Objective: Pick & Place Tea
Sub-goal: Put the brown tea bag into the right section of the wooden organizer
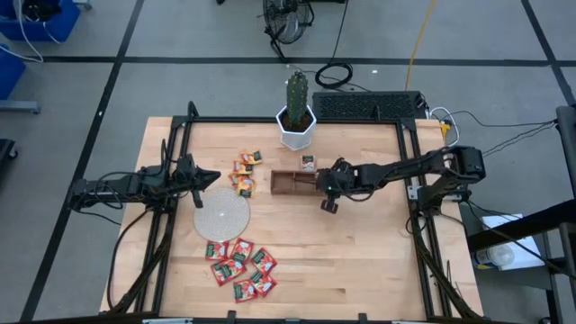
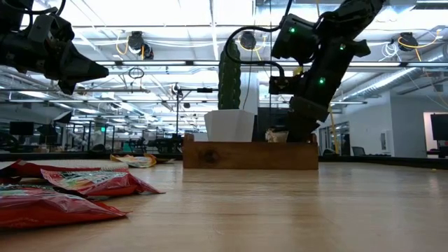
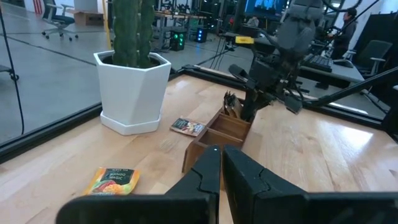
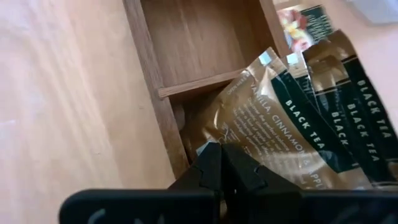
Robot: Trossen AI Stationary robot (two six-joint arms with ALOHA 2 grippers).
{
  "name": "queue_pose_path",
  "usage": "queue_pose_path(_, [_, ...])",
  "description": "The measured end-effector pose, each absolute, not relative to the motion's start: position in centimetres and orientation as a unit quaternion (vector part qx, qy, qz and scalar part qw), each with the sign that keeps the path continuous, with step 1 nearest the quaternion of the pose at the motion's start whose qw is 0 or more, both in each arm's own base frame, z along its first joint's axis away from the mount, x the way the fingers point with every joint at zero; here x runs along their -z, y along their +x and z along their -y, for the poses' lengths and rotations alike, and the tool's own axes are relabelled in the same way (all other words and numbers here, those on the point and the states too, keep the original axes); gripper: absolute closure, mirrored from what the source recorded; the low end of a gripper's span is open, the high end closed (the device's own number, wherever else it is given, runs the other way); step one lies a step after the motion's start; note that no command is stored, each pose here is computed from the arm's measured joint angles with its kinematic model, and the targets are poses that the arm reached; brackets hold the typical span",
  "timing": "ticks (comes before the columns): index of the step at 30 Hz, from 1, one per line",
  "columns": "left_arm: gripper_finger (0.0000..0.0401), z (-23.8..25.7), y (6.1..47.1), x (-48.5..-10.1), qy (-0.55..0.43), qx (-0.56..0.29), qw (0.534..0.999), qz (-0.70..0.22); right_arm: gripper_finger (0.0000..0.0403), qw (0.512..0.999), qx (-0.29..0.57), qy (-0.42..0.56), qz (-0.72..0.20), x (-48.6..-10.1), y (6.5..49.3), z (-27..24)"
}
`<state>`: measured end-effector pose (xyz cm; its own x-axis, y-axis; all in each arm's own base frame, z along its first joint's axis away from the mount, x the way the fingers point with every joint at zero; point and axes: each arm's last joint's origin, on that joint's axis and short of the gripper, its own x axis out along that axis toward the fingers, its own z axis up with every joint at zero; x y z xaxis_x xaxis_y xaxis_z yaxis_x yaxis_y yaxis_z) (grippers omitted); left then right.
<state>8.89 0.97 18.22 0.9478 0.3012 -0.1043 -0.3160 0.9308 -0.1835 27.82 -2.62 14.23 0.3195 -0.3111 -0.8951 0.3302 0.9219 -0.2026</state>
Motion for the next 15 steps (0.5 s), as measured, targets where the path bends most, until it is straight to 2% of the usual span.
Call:
queue_pose_path(6, [0.0380, -1.0, 8.9, -18.2, -0.099, -0.157, 0.982, -0.037, 0.0403, 0.820, 0.243, -0.058, -0.515, -14.4, 28.2, 1.5])
queue_pose_path(15, [0.0380, -1.0, 8.9, -18.2, -0.099, -0.157, 0.982, -0.038, 0.0403, 0.865, 0.188, -0.063, -0.462, -15.7, 28.6, -1.8])
